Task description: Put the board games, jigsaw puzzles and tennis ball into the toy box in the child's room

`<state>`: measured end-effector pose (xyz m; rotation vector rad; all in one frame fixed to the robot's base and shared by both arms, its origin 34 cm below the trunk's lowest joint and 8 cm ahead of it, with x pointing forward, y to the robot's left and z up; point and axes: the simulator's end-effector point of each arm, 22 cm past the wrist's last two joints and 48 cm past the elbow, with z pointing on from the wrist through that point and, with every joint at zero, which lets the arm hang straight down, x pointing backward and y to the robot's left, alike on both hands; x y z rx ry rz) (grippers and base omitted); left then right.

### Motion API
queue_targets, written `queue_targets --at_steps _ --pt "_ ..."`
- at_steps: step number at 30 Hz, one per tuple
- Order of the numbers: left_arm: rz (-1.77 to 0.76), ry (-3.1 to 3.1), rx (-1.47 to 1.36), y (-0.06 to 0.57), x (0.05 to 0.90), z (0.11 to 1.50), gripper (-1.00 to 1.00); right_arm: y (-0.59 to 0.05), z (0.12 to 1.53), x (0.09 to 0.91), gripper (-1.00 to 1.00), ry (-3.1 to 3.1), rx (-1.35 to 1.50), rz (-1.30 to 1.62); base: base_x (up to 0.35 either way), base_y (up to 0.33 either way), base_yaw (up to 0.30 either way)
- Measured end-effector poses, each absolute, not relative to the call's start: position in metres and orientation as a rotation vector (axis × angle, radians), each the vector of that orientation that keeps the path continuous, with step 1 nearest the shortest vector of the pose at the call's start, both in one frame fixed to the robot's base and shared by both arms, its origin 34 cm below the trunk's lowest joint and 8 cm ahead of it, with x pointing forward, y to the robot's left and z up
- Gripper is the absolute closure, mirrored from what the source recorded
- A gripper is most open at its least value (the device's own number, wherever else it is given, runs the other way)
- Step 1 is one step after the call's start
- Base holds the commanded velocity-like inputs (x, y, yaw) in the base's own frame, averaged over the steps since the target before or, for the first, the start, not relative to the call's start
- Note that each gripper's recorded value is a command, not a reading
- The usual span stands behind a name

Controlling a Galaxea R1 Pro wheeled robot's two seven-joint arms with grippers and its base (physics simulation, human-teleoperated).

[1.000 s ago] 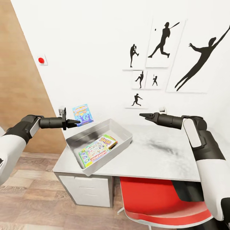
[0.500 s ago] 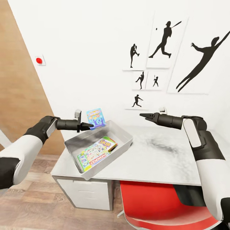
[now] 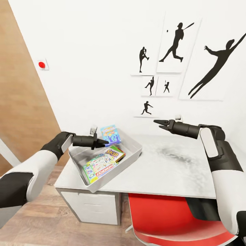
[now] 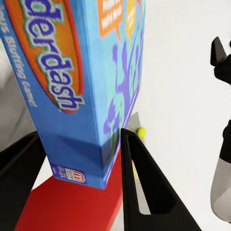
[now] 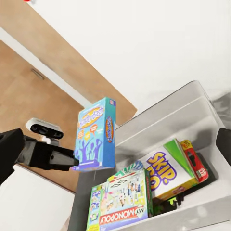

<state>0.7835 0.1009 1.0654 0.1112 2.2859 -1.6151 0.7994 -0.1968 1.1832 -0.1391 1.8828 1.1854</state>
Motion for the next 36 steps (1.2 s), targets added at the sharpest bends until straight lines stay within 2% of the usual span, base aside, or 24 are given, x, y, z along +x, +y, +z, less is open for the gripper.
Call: queue_targets --at_steps 21,36 --pt "-1.516 2.363 -0.211 0.05 0.806 1.027 1.0 -0.202 1.186 0.801 -1.0 1.872 -0.124 1.188 0.0 0.0 0.0" --pt "-1.411 2.425 -0.263 0.025 0.807 1.009 1.0 -0.205 1.188 0.801 -1.0 1.865 -0.117 1.187 0.0 0.0 0.0"
